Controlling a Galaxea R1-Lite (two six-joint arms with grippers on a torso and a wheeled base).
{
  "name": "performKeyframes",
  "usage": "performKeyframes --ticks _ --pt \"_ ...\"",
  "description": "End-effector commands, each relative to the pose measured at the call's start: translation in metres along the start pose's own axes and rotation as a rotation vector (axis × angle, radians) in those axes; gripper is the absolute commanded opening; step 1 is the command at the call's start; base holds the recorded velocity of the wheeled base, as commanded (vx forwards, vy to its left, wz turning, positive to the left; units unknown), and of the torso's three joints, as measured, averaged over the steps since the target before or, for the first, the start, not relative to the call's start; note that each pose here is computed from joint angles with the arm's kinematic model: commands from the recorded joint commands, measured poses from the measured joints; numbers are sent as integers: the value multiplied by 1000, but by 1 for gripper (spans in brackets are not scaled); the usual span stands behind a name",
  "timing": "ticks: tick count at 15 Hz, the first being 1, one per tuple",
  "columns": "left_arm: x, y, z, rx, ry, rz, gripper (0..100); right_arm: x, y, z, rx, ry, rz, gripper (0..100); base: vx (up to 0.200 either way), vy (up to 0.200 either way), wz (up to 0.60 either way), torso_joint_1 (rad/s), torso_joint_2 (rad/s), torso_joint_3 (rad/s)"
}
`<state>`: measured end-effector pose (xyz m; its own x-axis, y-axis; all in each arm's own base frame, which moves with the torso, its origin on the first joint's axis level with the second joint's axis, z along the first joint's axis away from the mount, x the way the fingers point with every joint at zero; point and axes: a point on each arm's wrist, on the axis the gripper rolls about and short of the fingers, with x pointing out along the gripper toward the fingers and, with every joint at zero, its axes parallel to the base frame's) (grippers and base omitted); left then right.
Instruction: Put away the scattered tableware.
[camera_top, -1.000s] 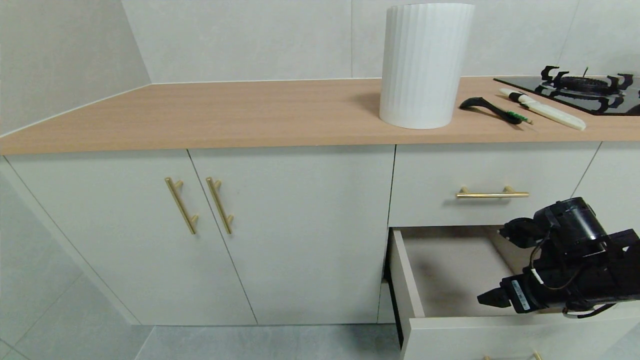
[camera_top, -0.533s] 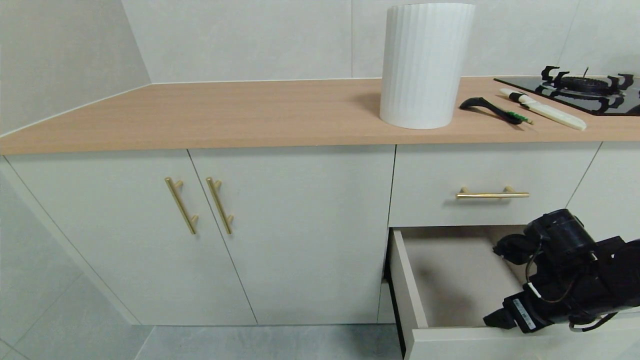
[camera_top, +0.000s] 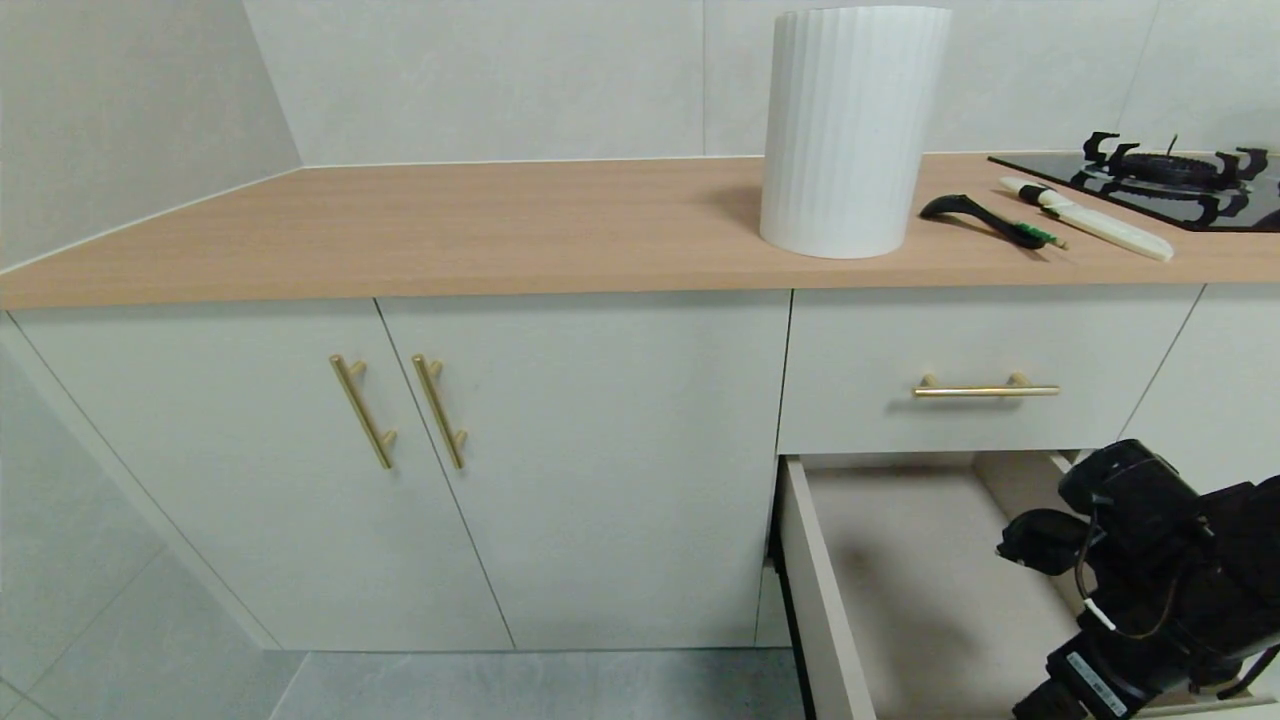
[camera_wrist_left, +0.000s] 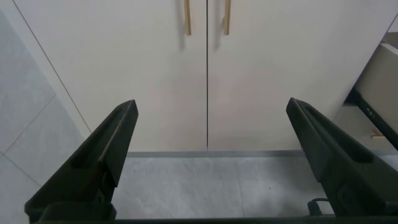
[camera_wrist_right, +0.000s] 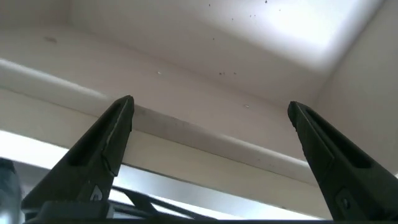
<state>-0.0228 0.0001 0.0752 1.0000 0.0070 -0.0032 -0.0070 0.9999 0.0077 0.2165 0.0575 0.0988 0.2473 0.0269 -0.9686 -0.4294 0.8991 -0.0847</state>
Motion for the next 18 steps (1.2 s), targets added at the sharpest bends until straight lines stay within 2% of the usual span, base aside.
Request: performKeyframes --ticks 1,5,10,12,15,17,18 --pt "0 0 0 0 1 1 100 -2 6 -4 -31 31 12 100 0 0 0 0 0 0" --pt "0 0 0 0 1 1 100 -8 21 -15 -121 129 30 100 0 0 0 0 0 0" --pt "0 0 0 0 1 1 100 -10 21 -12 -119 112 18 100 0 0 0 0 0 0" --pt "0 0 0 0 1 1 100 -20 18 -3 -74 49 10 100 0 0 0 0 0 0" --pt "0 0 0 0 1 1 100 -37 15 15 112 -82 -1 100 0 0 0 0 0 0" --pt "0 0 0 0 1 1 100 -55 8 15 181 -220 -18 100 0 0 0 0 0 0" --pt "0 0 0 0 1 -1 100 -65 7 11 189 -261 -21 100 0 0 0 0 0 0"
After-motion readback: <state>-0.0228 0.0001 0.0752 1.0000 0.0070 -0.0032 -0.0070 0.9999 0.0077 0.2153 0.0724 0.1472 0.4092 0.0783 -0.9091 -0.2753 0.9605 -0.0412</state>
